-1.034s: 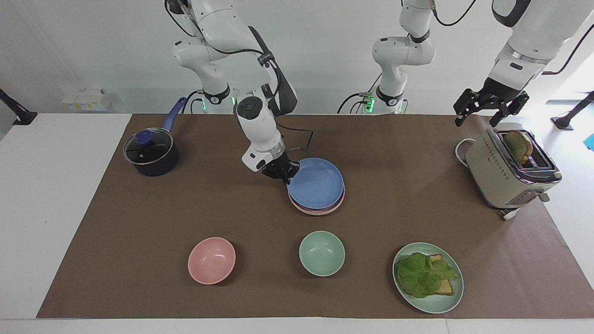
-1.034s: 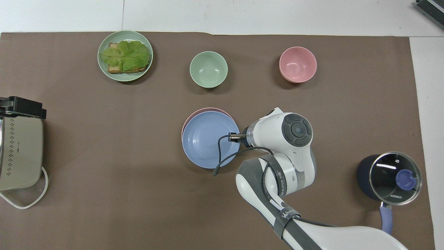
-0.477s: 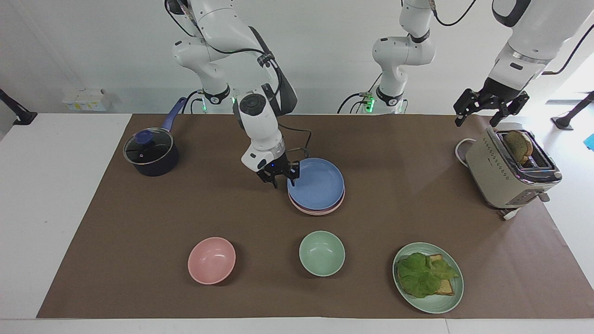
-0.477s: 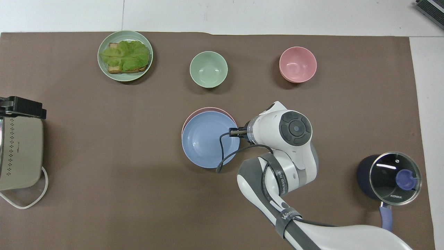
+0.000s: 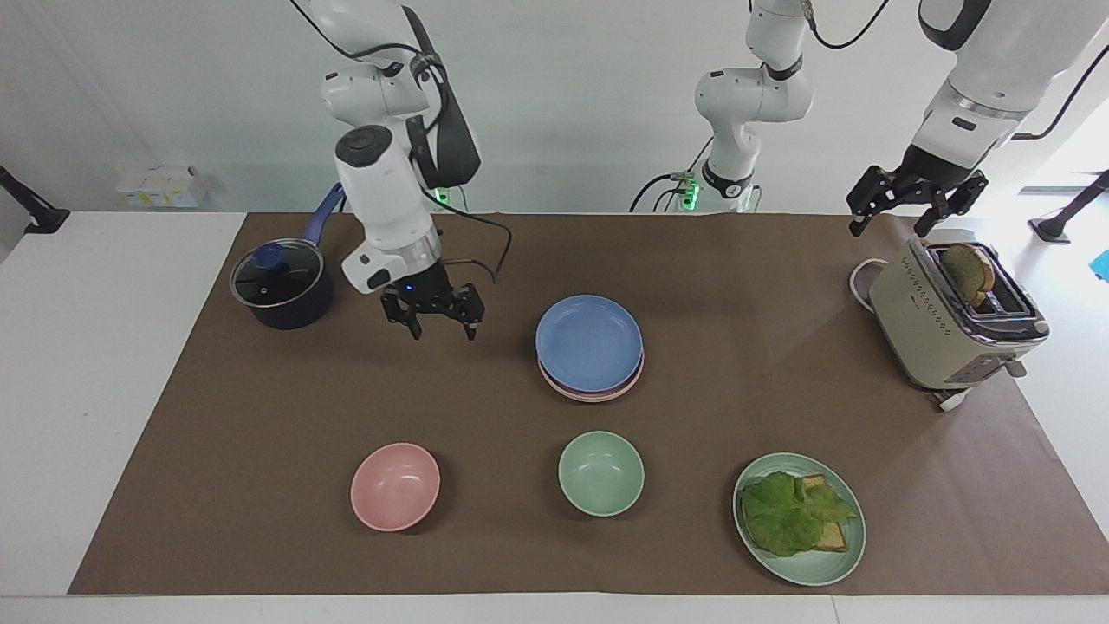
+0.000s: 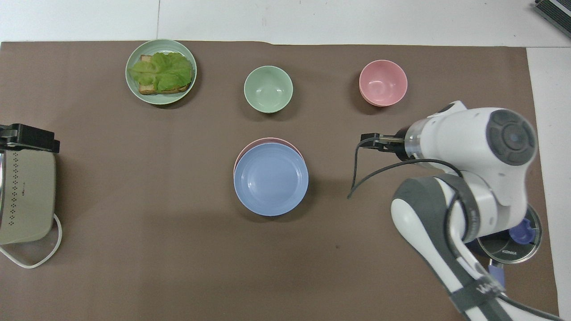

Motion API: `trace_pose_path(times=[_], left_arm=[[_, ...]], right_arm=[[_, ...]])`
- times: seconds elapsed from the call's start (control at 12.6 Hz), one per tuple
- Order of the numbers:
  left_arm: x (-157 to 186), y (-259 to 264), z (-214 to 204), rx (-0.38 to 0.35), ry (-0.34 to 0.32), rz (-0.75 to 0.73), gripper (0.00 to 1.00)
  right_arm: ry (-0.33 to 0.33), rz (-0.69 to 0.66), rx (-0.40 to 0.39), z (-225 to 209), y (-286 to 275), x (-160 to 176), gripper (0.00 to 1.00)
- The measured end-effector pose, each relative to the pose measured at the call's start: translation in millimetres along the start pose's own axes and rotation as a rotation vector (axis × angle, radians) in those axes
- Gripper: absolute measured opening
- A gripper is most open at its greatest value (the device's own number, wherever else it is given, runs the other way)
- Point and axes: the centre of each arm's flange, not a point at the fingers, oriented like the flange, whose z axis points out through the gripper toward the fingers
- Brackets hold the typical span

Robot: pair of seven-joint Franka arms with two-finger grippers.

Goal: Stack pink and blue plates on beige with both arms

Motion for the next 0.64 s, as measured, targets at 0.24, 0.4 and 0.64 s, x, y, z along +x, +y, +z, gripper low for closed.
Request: trace_pose_path(times=[0.24, 0.4, 0.64], left_arm=[[0, 0, 0, 0.0, 0.0, 0.0, 1.0], [0, 0, 0, 0.0, 0.0, 0.0, 1.0], [0, 0, 0, 0.0, 0.0, 0.0, 1.0]], right_arm=[[0.052, 0.079, -0.012, -56, 59, 10, 1.0], [0.047, 0.069, -0.026, -85, 93, 12, 1.0], [0.0, 0.061, -0.086, -149, 113, 17, 1.0]])
